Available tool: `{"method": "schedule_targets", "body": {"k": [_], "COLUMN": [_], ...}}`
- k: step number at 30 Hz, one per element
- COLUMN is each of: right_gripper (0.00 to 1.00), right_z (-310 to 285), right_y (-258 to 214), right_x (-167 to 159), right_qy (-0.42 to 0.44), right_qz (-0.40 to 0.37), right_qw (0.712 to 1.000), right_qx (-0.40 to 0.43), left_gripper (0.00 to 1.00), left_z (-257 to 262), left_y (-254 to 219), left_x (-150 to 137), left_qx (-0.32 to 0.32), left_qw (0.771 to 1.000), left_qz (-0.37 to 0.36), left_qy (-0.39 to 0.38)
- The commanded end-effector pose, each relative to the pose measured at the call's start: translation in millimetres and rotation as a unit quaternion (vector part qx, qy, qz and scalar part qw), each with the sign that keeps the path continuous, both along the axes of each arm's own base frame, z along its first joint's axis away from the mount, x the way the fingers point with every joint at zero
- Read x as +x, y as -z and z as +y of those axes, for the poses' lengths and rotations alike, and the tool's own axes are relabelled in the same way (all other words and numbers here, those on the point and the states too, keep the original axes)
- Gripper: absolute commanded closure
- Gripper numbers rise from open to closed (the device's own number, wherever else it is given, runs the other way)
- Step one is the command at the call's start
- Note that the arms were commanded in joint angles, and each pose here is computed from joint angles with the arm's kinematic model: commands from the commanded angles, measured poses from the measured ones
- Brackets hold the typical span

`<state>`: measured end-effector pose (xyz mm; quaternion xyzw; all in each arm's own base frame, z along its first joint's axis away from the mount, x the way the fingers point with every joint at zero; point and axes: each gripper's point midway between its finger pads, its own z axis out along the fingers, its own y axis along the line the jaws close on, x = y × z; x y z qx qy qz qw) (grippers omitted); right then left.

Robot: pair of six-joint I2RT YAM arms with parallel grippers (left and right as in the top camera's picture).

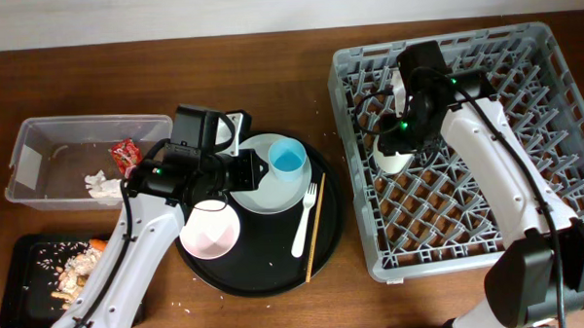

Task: Sort waste into correct bins and load items into the dishwasher rack
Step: 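Place the cream cup upside down in the rack with the right gripper, then grasp and lift the light-blue cup with the left gripper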

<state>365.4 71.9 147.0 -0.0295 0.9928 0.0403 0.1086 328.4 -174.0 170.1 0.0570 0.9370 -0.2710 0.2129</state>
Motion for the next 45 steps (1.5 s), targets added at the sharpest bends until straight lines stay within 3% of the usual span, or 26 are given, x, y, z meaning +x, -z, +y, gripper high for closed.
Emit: {"method": "schedule_targets", "body": {"k": [1,8,11,14,15,17,18,21,23,25,26,29,31,36,39,42,44,45], "right_gripper": [0.75,0.74,0.44,0.25,0.19,0.14,0.06,0.09,0.09,0.08,0.07,0.07,0.08,0.08,0.09,0.09,0.11,0.11], "right_z": [-1,-1,-1,-1,-1,-1,-1,-2,-1,3,3,2,0,0,0,-8,-16,-8], "right_y": [10,35,37,38,38,38,38,20,-30,-61,-69,-68,-65,-65,-65,-63,-63,-68], "right_x": [-4,-5,-9,-10,-9,-9,-9,-3,-5,-15,-19,-26,-33,-35,-36,-40,-45,-48], "right_qy": [-0.006,-0.006,-0.007,-0.007,-0.007,-0.007,-0.007,-0.018,-0.018,-0.022,-0.022,-0.022,-0.022,-0.022,-0.022,-0.013,-0.001,-0.036], "right_qz": [0.017,0.025,0.033,0.034,0.033,0.033,0.033,0.015,-0.019,-0.045,-0.053,-0.040,-0.024,-0.021,-0.020,-0.009,0.003,-0.001], "right_qw": [1.000,1.000,0.999,0.999,0.999,0.999,0.999,1.000,1.000,0.999,0.998,0.999,0.999,0.999,0.999,1.000,1.000,0.998], "right_qx": [-0.010,-0.011,-0.011,-0.011,-0.011,-0.011,-0.011,-0.011,-0.004,0.018,0.021,0.019,0.016,0.015,0.015,0.006,0.007,0.049], "left_gripper": [0.83,0.82,0.77,0.76,0.70,0.68,0.68,0.69,0.69,0.69,0.68,0.61,0.60,0.62,1.00,1.00,1.00,1.00], "left_z": [2,2,3,3,3,3,3,6,15,24,33,3,-5,-12,-12,-9,-1,3], "left_y": [-1,0,0,0,0,0,0,-1,-12,-8,0,17,51,123,123,103,58,22], "left_x": [1,1,1,1,1,1,1,3,5,10,20,46,58,58,59,62,60,56], "left_qx": [0.004,0.004,0.007,0.007,0.007,0.007,0.007,0.011,0.025,0.043,0.082,0.067,0.070,0.094,0.094,0.085,0.066,0.031], "left_qw": [1.000,1.000,1.000,1.000,1.000,1.000,1.000,1.000,0.999,0.996,0.990,0.991,0.991,0.990,0.990,0.991,0.994,0.996], "left_qz": [-0.004,-0.003,-0.004,-0.004,-0.004,-0.004,-0.004,-0.008,-0.031,-0.025,-0.033,-0.053,-0.024,0.046,0.045,0.028,-0.014,-0.041], "left_qy": [-0.001,-0.002,-0.003,-0.003,-0.003,-0.003,-0.003,-0.007,-0.023,-0.072,-0.113,-0.103,-0.112,-0.097,-0.097,-0.103,-0.090,-0.075]}}
